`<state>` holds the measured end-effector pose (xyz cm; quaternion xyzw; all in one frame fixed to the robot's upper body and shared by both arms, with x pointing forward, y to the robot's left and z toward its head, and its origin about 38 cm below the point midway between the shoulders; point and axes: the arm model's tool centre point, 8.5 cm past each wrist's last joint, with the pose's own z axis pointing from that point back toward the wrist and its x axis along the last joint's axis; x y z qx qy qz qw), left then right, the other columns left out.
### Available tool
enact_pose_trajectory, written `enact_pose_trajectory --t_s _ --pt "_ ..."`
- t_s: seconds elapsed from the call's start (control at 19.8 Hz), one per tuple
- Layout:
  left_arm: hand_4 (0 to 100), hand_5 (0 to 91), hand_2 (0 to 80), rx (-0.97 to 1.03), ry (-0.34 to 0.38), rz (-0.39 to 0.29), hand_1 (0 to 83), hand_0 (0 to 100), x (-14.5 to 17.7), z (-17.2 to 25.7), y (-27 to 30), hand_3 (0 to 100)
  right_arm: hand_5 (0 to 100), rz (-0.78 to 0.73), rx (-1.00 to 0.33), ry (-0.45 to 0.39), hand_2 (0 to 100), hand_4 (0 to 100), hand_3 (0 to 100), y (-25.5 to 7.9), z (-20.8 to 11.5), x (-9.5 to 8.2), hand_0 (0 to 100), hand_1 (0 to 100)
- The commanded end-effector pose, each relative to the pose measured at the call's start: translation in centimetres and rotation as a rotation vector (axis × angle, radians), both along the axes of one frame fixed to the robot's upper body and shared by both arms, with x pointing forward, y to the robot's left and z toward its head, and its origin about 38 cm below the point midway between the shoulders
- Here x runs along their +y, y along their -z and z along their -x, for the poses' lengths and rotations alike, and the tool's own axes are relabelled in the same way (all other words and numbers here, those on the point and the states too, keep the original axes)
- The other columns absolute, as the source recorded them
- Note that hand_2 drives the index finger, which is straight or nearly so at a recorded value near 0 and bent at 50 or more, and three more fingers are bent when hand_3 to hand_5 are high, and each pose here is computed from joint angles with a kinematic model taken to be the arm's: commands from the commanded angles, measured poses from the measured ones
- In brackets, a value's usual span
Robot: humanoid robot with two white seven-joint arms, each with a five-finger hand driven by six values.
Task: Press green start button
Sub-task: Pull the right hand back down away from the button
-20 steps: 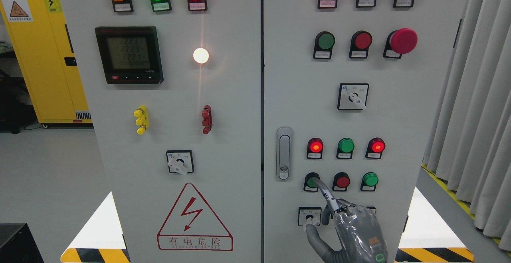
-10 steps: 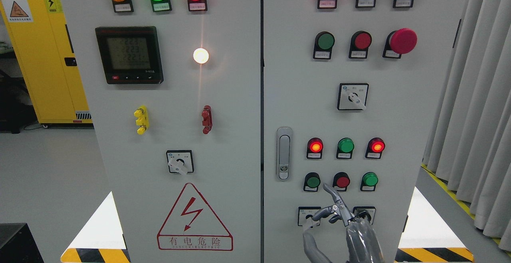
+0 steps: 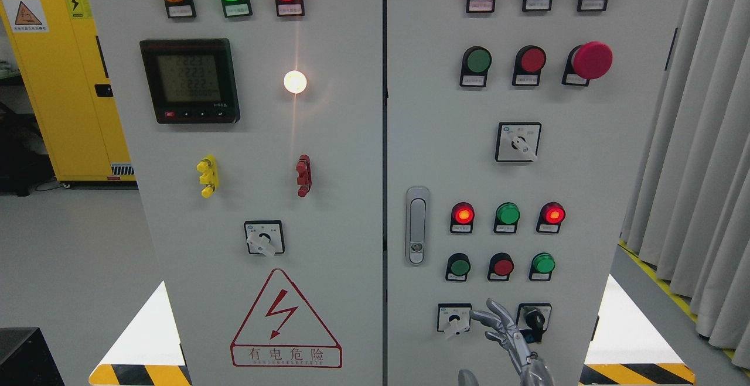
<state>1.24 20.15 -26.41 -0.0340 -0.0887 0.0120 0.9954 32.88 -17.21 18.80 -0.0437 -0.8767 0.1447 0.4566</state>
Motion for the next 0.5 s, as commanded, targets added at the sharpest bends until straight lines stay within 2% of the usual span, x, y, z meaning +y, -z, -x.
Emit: enact_pose_trajectory --t_s 0.0,0.45 --pt "0 0.0 0.0 -0.001 0.0 0.0 55.6 12 0.0 -0.01 0.0 0 10 -0.075 0.013 -0.047 0 11 7 0.06 1.33 1.29 51 58" --pt "0 0.0 0.0 -0.001 0.0 0.0 55.6 12 0.0 -0.01 0.0 0 11 -0.078 0.025 -0.053 0 14 8 0.35 1.37 1.44 47 58"
